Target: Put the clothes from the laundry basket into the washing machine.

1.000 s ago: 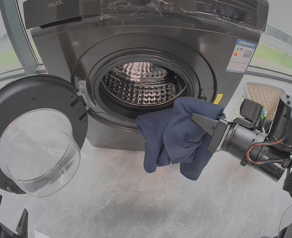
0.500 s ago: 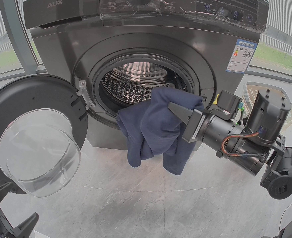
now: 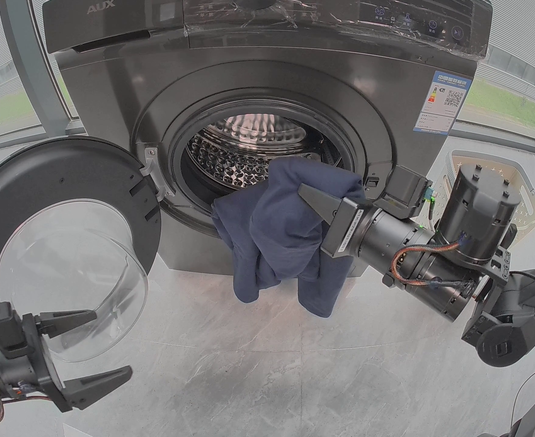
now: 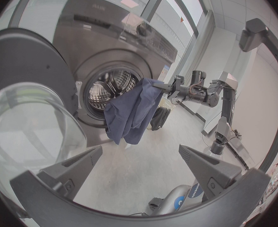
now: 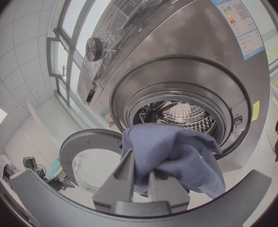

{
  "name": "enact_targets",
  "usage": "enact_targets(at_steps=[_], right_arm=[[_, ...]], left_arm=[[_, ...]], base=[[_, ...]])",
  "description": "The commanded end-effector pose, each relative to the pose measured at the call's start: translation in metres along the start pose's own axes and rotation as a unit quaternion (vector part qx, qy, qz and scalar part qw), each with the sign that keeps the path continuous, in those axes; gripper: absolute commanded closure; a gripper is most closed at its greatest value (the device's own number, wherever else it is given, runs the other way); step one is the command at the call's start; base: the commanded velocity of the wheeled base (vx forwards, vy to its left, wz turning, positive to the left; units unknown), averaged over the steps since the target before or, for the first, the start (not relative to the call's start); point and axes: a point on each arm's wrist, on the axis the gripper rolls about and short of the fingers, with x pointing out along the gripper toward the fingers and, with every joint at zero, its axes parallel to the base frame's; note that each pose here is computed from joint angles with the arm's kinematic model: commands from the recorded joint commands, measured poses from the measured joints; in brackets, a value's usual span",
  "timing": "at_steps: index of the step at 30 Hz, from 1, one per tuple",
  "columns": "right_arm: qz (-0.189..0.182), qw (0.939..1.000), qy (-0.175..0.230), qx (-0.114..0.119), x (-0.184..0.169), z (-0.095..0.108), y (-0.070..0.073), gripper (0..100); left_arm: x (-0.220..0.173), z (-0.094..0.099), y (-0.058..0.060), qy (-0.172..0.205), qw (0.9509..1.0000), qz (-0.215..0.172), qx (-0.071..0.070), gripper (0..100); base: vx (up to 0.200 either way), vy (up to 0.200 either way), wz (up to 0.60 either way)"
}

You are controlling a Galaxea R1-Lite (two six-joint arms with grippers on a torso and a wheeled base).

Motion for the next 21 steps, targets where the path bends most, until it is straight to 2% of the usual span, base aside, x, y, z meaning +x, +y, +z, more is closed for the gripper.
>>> enact_targets(at_steps=[1,12,13,17,21], right_arm=[[0.003,1.0000,-0.007,0.001,-0.010,0.006,0.002,100],[0.013,0.9998,-0.014,0.003,-0.014,0.011,0.008,100],[0.013,0.9998,-0.015,0.003,-0.015,0.012,0.009,100],[0.014,0.9998,-0.016,0.004,-0.015,0.012,0.009,100],[0.016,0.9998,-0.010,0.004,-0.019,0.010,0.011,100]], left_arm=[[0.064,-0.003,0.020,0.080,0.9956,-0.039,-0.030,0],[0.118,-0.005,0.023,0.103,0.9931,-0.045,-0.034,0],[0.127,-0.006,0.024,0.108,0.9924,-0.041,-0.041,0],[0.144,-0.006,0.026,0.118,0.9908,-0.040,-0.052,0],[0.162,-0.011,0.029,0.126,0.9902,-0.028,-0.053,0]], base=[[0.000,0.000,0.00],[0.000,0.000,0.00],[0.000,0.000,0.00],[0.000,0.000,0.00],[0.000,0.000,0.00]])
